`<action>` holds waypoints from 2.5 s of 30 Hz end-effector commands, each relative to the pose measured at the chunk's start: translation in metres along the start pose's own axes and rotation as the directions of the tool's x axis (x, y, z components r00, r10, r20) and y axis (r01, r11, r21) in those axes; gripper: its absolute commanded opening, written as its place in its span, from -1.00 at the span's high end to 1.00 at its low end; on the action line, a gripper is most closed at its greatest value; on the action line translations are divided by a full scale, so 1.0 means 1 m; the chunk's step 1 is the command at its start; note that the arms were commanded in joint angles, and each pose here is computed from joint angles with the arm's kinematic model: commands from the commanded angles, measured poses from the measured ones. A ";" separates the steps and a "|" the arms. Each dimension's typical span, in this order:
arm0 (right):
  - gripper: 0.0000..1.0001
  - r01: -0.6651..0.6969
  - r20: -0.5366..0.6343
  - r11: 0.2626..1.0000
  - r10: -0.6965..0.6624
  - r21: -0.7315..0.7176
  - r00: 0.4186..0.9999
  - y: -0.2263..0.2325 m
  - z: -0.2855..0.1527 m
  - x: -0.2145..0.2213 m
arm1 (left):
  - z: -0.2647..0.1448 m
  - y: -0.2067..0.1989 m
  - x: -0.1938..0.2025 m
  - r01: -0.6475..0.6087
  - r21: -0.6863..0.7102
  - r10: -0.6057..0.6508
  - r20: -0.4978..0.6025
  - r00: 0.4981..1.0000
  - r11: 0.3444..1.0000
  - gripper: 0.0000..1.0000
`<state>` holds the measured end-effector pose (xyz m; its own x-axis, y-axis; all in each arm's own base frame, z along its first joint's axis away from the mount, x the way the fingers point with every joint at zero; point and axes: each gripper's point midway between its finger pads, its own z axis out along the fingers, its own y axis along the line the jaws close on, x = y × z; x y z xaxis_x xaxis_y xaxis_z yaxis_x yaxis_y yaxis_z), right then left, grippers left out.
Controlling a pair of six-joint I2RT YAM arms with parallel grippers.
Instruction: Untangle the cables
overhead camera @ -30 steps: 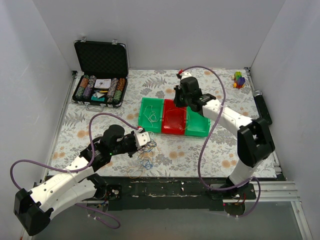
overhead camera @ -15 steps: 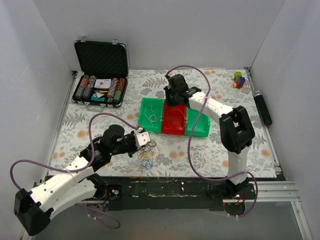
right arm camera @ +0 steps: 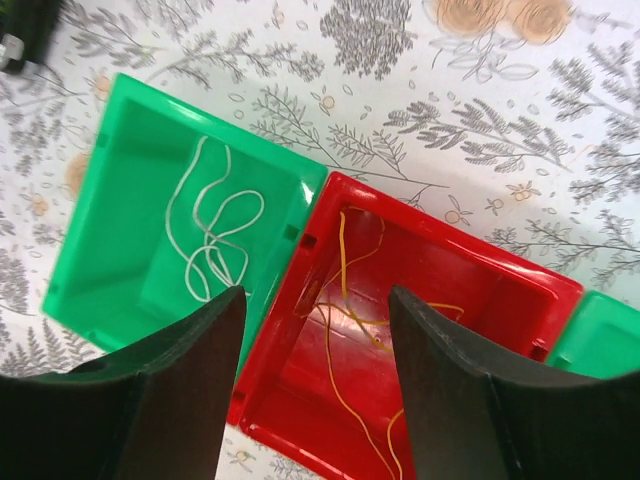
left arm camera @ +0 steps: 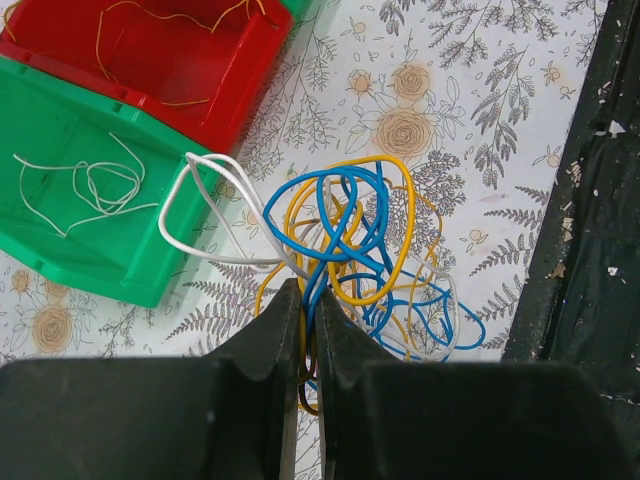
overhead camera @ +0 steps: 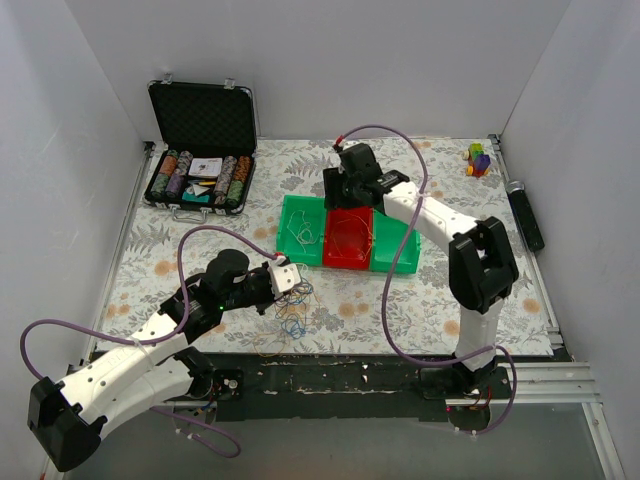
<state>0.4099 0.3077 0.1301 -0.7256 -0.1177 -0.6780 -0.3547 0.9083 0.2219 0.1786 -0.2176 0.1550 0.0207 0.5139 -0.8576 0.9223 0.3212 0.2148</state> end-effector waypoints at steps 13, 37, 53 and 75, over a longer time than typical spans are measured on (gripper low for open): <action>0.65 -0.018 0.165 0.996 0.004 0.085 0.986 -0.026 -0.069 -0.003 | -0.003 0.004 -0.019 -0.002 0.001 0.002 0.050 0.999 1.000 1.00; 0.97 -0.176 0.160 0.938 0.132 0.300 0.978 -0.062 -0.015 0.023 | -0.006 0.005 -0.020 0.003 -0.009 -0.003 0.056 0.998 1.000 1.00; 0.97 -0.146 0.074 0.933 0.128 0.329 0.989 -0.033 0.020 0.057 | -0.007 0.005 -0.018 0.006 -0.015 -0.005 0.063 0.998 1.000 1.00; -0.17 0.002 0.373 0.993 0.044 -0.122 0.927 0.020 -0.140 -0.016 | 0.000 0.017 -0.009 0.087 -0.088 -0.084 0.043 0.996 0.992 0.88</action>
<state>0.3700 0.2578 0.2189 -0.5094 0.0818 -0.8566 -0.2379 0.9433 0.2315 0.1824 -0.2189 0.1609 -0.0106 0.4822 -0.8760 0.9133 0.3614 0.1879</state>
